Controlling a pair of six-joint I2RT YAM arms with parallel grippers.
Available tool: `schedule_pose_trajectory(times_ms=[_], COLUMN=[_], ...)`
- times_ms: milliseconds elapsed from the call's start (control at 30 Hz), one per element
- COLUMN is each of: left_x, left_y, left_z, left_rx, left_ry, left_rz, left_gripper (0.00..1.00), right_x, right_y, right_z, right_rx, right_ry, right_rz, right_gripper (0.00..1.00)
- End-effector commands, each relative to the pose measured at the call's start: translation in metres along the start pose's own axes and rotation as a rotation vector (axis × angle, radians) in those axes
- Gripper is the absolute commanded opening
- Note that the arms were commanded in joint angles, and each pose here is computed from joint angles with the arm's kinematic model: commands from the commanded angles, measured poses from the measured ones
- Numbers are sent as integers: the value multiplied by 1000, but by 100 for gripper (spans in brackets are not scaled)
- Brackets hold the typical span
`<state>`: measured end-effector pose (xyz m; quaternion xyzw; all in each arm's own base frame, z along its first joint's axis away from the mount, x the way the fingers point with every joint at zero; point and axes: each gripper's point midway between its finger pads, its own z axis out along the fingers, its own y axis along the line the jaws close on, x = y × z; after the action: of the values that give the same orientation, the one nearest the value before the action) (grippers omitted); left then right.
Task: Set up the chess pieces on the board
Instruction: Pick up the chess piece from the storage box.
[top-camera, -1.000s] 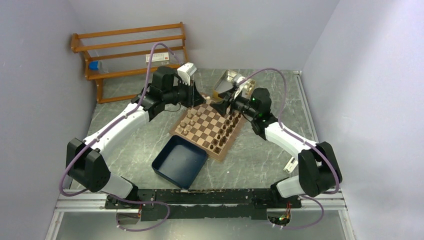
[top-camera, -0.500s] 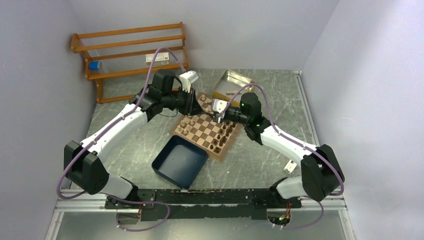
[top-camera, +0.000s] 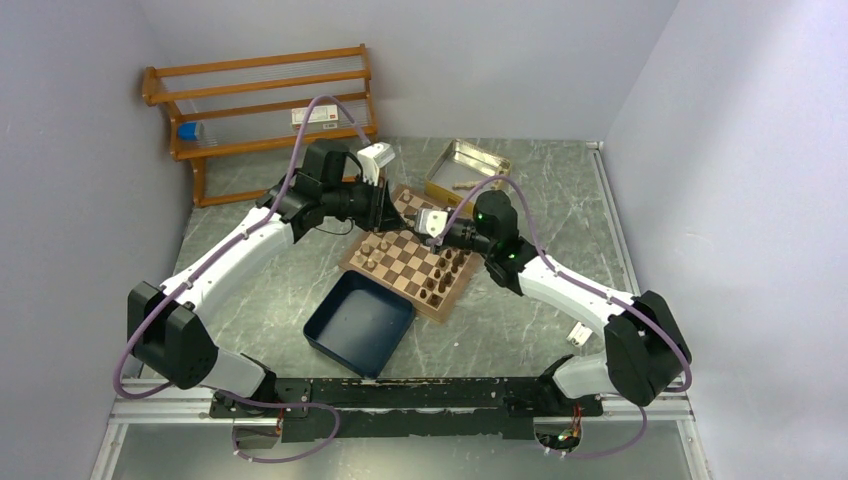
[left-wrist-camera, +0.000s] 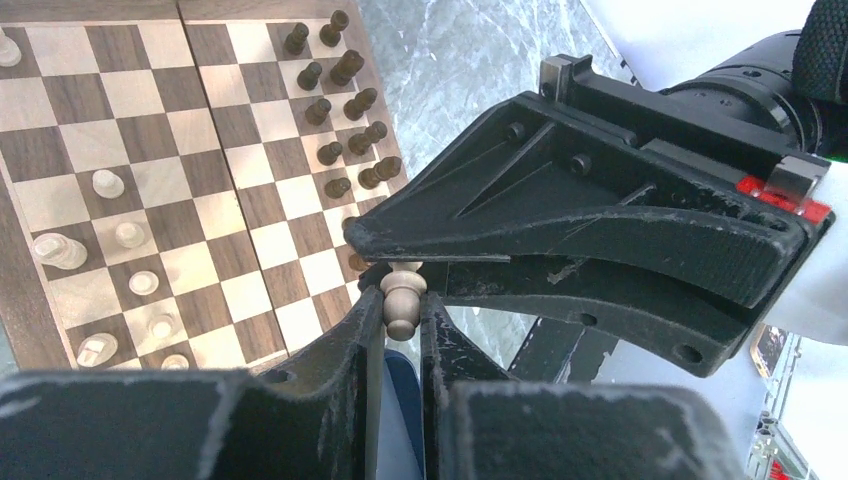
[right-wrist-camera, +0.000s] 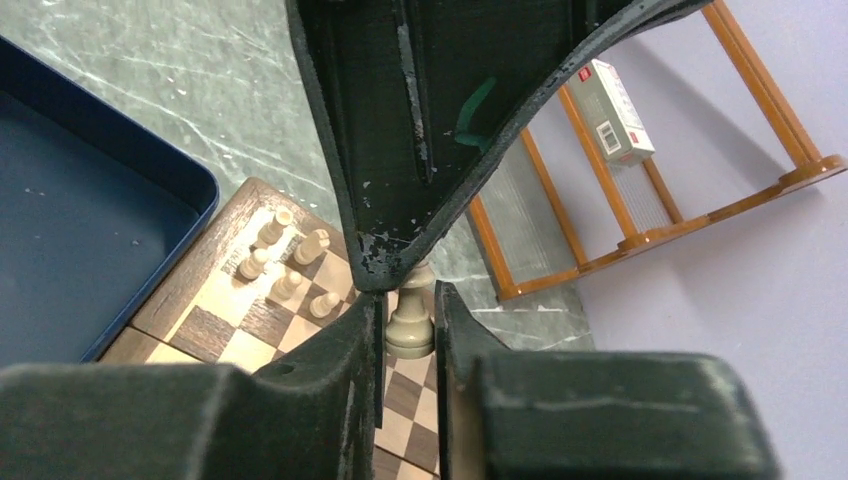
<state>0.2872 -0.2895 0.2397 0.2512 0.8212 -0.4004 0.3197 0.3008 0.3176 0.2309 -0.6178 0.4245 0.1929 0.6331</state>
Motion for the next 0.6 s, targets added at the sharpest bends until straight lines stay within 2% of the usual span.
schedule_pose_trajectory(times_ms=[0,167,300,567], left_x=[-23,-36,-42,-51], left_y=[-5,-4,-5,-4], left_z=[-13,-24,-26,-28], left_rx=[-2,-2,1,0], left_ry=[-77,-175,-220,-271], left_rz=[-8,-46,-52,-44], left_gripper=[15,27,35,44], right_x=[-10,-24,-26,-27], right_y=[-6,-11,-21,-28], right_z=[-3,-2,0,4], right_rx=[65,115,168,188], right_ry=[-47,-130,-143,-154], right_rz=[29,139,205,271], right_gripper=[8,0,0,0])
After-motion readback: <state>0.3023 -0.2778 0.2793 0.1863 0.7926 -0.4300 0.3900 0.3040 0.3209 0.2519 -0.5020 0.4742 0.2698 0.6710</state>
